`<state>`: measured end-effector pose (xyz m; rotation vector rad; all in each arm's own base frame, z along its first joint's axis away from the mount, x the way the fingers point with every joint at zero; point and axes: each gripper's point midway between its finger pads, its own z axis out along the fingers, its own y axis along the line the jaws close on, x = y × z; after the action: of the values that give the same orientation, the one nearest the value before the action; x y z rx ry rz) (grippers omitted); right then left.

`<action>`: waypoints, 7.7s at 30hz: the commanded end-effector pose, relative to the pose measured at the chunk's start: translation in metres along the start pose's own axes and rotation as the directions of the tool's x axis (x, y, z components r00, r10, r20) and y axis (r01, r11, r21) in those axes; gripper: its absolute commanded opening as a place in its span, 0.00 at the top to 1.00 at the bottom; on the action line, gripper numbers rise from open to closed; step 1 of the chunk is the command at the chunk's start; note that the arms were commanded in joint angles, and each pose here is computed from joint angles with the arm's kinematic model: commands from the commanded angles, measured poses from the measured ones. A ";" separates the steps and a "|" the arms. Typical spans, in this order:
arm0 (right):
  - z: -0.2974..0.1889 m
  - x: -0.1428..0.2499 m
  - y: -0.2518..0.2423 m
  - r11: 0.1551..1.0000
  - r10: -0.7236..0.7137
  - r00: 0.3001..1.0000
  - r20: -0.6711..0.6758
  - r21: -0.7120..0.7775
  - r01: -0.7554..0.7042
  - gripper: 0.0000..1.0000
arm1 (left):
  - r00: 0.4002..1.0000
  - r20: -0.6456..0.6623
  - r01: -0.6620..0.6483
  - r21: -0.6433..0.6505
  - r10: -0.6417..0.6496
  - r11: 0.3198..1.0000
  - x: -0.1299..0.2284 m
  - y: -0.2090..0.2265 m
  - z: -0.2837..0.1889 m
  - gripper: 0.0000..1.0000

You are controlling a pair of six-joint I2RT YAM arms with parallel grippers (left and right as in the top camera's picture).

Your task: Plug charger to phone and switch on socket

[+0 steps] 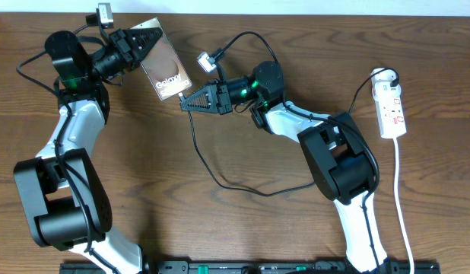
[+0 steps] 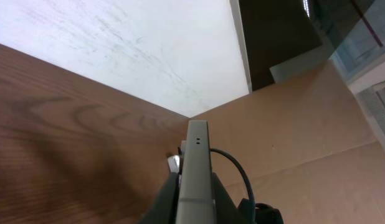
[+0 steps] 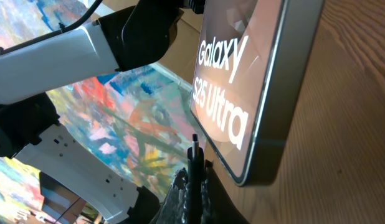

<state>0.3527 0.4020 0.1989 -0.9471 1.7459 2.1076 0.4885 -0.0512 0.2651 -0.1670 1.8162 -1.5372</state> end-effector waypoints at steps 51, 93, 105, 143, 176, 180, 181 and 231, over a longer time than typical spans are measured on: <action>-0.008 -0.013 0.002 1.000 -0.007 1.000 0.024 0.013 0.006 0.99 | 0.998 -0.007 0.063 0.019 -0.063 0.998 0.002 -0.015 0.007 0.93; -0.008 -0.010 0.003 1.000 -0.007 1.000 0.008 0.007 0.006 0.99 | 1.000 0.026 -0.008 0.005 0.008 1.000 -0.004 -0.013 0.006 0.93; -0.008 -0.012 0.001 1.000 0.010 1.000 0.022 0.015 -0.010 0.99 | 1.000 0.009 -0.007 0.014 0.007 1.000 -0.001 -0.014 0.006 0.93; -0.007 -0.009 -0.005 0.998 0.064 0.998 0.020 0.025 -0.065 0.99 | 0.996 0.019 -0.083 0.007 0.083 0.996 -0.002 -0.013 0.007 0.92; -0.002 -0.004 -0.002 0.998 0.063 0.998 -0.007 0.014 -0.063 0.99 | 0.995 0.052 -0.085 -0.012 0.086 0.996 -0.010 -0.009 0.001 0.93; -0.002 -0.004 -0.002 0.998 0.063 0.998 -0.007 0.013 -0.063 0.99 | 0.996 0.036 -0.086 -0.003 0.086 0.996 -0.007 -0.011 0.001 0.92; -0.002 -0.004 -0.002 0.998 0.062 0.998 -0.006 0.014 -0.062 0.99 | 0.996 0.034 -0.086 -0.002 0.086 0.996 -0.007 -0.011 0.002 0.93; -0.003 -0.018 -0.007 0.988 0.151 0.986 0.076 0.032 -0.154 0.99 | 0.994 -0.070 -0.085 0.060 0.089 0.995 0.017 -0.023 0.013 0.93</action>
<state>0.3559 0.3997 0.1892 -0.8560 1.8959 2.1783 0.4883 -0.0658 0.2659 -0.0940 1.8091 -1.5119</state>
